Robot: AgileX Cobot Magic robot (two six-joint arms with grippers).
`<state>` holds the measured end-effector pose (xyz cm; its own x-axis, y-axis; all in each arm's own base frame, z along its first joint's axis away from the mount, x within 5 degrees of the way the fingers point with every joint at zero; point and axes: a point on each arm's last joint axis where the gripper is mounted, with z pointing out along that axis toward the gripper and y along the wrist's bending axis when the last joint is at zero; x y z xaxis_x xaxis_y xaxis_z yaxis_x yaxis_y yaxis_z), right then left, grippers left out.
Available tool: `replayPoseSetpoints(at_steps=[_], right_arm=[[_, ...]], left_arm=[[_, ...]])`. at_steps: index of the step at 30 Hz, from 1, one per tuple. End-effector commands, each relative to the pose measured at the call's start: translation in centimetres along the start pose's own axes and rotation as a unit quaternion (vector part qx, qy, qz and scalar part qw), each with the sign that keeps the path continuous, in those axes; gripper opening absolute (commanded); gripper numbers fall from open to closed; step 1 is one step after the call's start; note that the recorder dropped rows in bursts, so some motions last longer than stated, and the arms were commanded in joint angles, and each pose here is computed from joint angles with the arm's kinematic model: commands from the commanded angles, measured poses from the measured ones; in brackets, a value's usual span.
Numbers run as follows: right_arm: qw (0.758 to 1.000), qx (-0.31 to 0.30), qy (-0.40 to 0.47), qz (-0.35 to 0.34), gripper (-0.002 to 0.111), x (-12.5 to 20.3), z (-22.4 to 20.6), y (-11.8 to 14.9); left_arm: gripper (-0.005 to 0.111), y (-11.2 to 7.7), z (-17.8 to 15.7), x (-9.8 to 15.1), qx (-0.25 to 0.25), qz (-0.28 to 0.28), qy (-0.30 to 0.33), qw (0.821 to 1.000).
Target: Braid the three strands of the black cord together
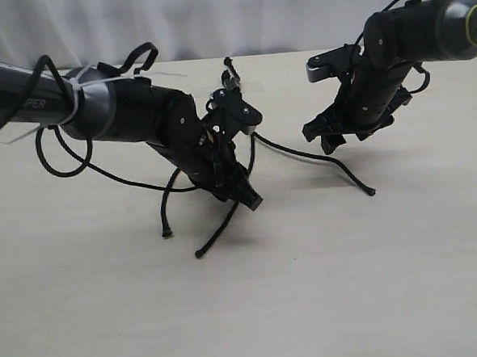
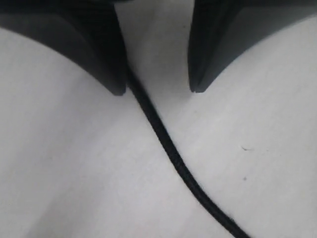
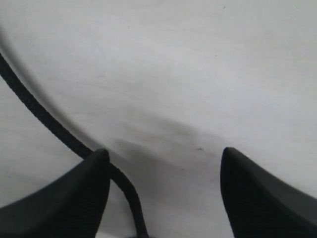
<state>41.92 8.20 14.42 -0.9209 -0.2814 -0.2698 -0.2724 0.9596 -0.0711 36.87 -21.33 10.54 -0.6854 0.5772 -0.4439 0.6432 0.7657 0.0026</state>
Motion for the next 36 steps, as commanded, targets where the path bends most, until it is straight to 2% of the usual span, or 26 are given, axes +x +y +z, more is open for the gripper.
replayPoseSetpoints(at_steps=[1, 4, 10, 12, 15, 18, 28, 30, 34, 36], right_arm=[[1.000, 0.000, -0.005, 0.002, 0.061, 0.0, -0.1, -0.3], [1.000, 0.000, -0.005, 0.002, 0.061, 0.0, -0.1, -0.3], [1.000, -0.002, -0.005, 0.004, 0.061, 0.0, -0.1, -0.2], [1.000, -0.002, -0.005, 0.004, 0.061, 0.0, -0.1, -0.2], [1.000, -0.002, -0.005, 0.004, 0.061, 0.0, -0.1, -0.2], [1.000, -0.002, -0.005, 0.004, 0.061, 0.0, -0.1, -0.2], [1.000, -0.003, -0.005, 0.005, 0.061, 0.0, -0.1, -0.2], [1.000, -0.003, -0.006, 0.005, 0.061, -0.1, -0.1, -0.2], [1.000, -0.003, -0.006, 0.005, 0.061, -0.1, -0.1, -0.2], [1.000, -0.003, -0.006, 0.005, 0.061, -0.1, -0.1, -0.2]], left_arm=[[0.027, -0.5, 0.8, 0.2, 0.004, 0.002, 0.008, 1.000], [0.004, -1.3, 0.9, 0.5, 0.012, 0.013, 0.026, 0.999], [0.002, -1.1, 0.6, 0.2, 0.007, 0.001, 0.019, 1.000], [0.008, -1.1, 0.3, 0.1, 0.007, 0.001, 0.018, 1.000], [0.026, -1.1, -0.3, -0.1, 0.008, -0.011, 0.016, 1.000], [0.037, -1.1, -0.5, -0.2, 0.008, -0.014, 0.014, 1.000], [0.039, -1.6, 0.9, 0.4, 0.012, -0.009, 0.031, 0.999], [0.033, -1.6, 1.5, 0.8, 0.012, -0.008, 0.038, 0.999], [0.005, -1.6, 1.3, 0.8, 0.008, 0.010, 0.047, 0.999], [0.000, -1.6, 1.0, 0.7, 0.008, 0.006, 0.047, 0.999]])
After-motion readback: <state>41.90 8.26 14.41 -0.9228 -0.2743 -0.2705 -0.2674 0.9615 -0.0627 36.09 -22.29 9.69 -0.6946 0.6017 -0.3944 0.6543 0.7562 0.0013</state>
